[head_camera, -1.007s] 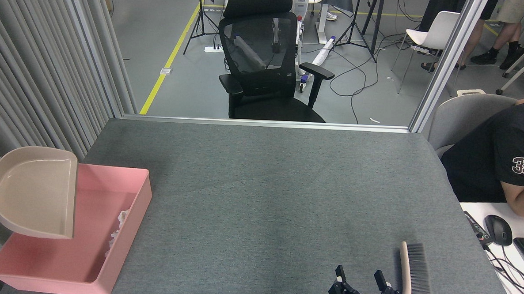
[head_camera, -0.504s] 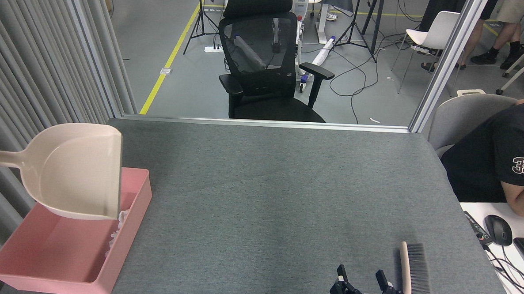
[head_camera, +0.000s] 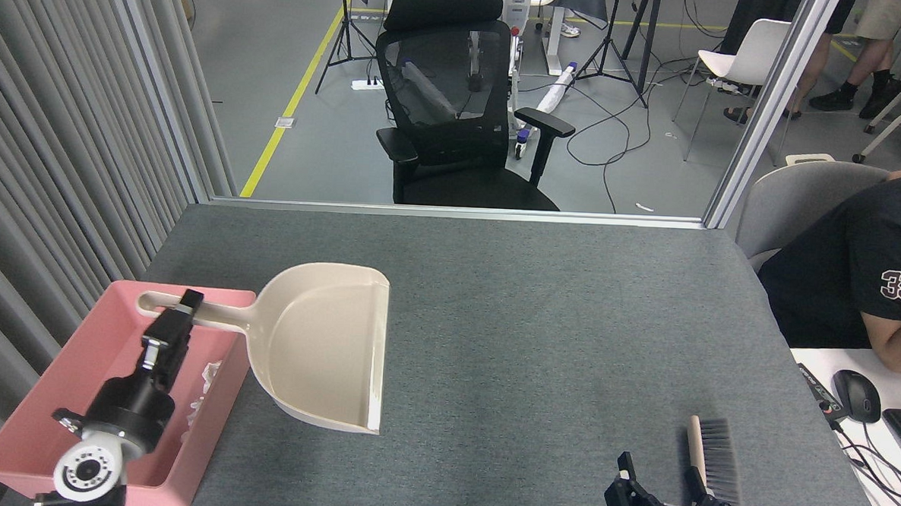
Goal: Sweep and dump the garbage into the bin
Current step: 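Lower the dustpan back onto the table beside the bin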
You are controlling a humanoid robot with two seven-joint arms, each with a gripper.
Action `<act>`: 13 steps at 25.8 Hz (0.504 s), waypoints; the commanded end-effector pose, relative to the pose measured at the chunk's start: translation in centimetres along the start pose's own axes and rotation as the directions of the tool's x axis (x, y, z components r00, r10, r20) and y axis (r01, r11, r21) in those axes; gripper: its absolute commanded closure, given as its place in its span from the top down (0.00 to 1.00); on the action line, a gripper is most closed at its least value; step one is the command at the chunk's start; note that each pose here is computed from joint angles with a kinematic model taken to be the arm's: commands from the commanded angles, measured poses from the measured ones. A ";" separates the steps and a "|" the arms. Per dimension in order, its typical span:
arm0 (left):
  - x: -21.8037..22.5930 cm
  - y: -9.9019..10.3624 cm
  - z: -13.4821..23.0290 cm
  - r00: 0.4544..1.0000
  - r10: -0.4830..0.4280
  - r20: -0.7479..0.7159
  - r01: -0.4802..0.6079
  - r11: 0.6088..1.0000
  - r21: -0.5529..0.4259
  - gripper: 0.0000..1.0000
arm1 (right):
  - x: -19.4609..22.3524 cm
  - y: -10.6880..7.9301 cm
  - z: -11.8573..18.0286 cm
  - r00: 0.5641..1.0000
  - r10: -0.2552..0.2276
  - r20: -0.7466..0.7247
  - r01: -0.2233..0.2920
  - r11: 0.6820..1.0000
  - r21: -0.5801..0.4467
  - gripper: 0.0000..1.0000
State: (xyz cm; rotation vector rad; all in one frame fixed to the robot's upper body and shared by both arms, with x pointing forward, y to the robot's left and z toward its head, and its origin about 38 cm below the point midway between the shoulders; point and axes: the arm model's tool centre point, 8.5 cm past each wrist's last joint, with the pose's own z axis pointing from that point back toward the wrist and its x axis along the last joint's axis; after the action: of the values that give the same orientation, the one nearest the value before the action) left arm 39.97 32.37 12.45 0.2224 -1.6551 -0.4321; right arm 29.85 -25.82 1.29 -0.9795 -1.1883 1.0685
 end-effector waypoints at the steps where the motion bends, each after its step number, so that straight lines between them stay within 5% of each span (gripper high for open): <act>1: -0.9 -5.2 -0.2 0.999 -0.036 -0.009 0.036 0.998 -0.046 0.20 | -0.5 -0.1 0.0 1.000 -0.006 -0.014 0.006 1.000 -0.004 0.98; 13: -4.0 -12.6 -0.1 0.996 0.059 -0.062 -0.065 0.991 -0.116 0.20 | -0.6 0.3 0.5 1.000 -0.007 -0.017 0.007 1.000 0.006 0.98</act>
State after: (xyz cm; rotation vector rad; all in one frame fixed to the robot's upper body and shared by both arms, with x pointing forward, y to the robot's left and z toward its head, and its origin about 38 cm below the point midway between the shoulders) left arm 39.56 23.52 5.21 0.1162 -1.5865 -0.4688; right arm 29.43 -26.31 1.02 -0.9748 -1.1730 1.0565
